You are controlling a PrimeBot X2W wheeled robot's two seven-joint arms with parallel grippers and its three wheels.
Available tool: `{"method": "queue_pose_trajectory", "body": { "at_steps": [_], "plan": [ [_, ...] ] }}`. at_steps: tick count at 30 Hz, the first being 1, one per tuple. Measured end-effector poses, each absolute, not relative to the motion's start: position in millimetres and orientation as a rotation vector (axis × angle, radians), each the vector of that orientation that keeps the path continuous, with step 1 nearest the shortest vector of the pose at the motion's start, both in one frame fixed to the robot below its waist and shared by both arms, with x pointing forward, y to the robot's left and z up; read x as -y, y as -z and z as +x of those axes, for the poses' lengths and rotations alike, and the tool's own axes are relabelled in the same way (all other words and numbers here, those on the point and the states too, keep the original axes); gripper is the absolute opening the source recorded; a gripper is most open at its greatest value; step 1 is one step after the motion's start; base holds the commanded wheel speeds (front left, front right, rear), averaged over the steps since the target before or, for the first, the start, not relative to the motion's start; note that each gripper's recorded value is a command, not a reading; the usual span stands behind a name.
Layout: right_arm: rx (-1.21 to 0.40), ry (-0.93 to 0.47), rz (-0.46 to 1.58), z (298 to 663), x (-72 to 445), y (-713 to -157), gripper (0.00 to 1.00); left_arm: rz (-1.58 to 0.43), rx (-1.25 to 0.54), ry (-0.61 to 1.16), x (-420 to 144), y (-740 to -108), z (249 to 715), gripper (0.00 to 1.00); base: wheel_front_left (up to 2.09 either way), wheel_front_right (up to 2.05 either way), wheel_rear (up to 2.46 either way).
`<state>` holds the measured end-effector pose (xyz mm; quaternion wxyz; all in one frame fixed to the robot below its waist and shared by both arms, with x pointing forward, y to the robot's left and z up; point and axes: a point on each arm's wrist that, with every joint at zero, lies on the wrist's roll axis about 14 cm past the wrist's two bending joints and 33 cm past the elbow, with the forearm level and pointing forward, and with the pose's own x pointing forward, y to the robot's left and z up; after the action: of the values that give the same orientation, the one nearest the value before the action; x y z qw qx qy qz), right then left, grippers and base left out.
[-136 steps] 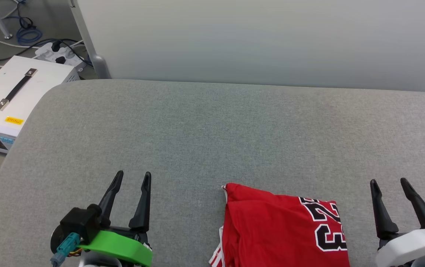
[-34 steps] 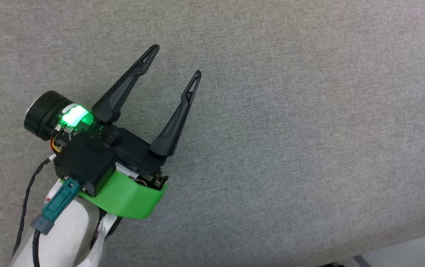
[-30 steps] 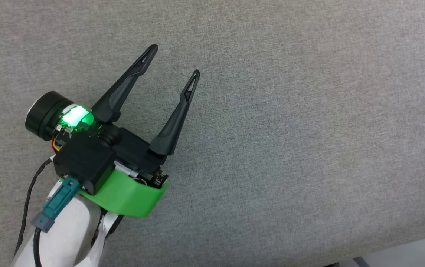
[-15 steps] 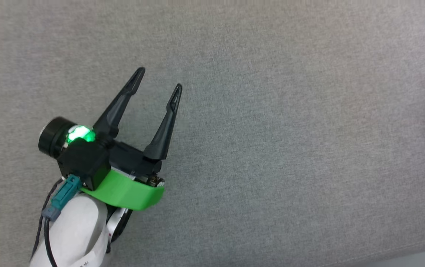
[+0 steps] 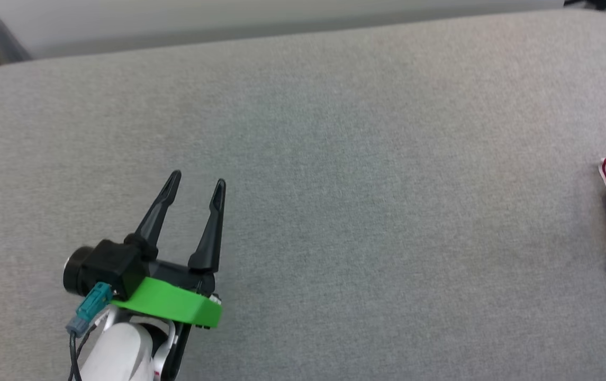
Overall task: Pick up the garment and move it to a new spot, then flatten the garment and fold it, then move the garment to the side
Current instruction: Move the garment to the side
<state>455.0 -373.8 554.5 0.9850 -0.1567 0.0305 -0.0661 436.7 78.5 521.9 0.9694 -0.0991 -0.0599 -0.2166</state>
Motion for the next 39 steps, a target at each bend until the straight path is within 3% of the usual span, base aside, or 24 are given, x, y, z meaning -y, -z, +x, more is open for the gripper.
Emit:
{"method": "queue_pose_trajectory", "body": {
  "at_steps": [8,13,23,39],
  "plan": [
    [0.123,0.013,-0.132,424.5,291.7,-579.9,1.00,-0.227,0.132,0.351,-103.1,-533.5,408.8,1.00,0.00,0.00,0.00],
    [0.152,-0.042,-0.005,403.3,245.7,-570.5,1.00,-0.226,0.129,0.296,-118.0,-532.4,393.3,1.00,0.00,0.00,0.00],
    [0.143,-0.066,0.088,374.2,206.0,-547.2,1.00,-0.184,0.154,0.167,-148.6,-534.9,373.6,1.00,0.00,0.00,0.00],
    [0.122,-0.093,0.095,371.5,189.1,-531.8,1.00,-0.184,0.144,0.125,-158.0,-528.1,369.8,1.00,0.00,0.00,0.00]
  ]
}}
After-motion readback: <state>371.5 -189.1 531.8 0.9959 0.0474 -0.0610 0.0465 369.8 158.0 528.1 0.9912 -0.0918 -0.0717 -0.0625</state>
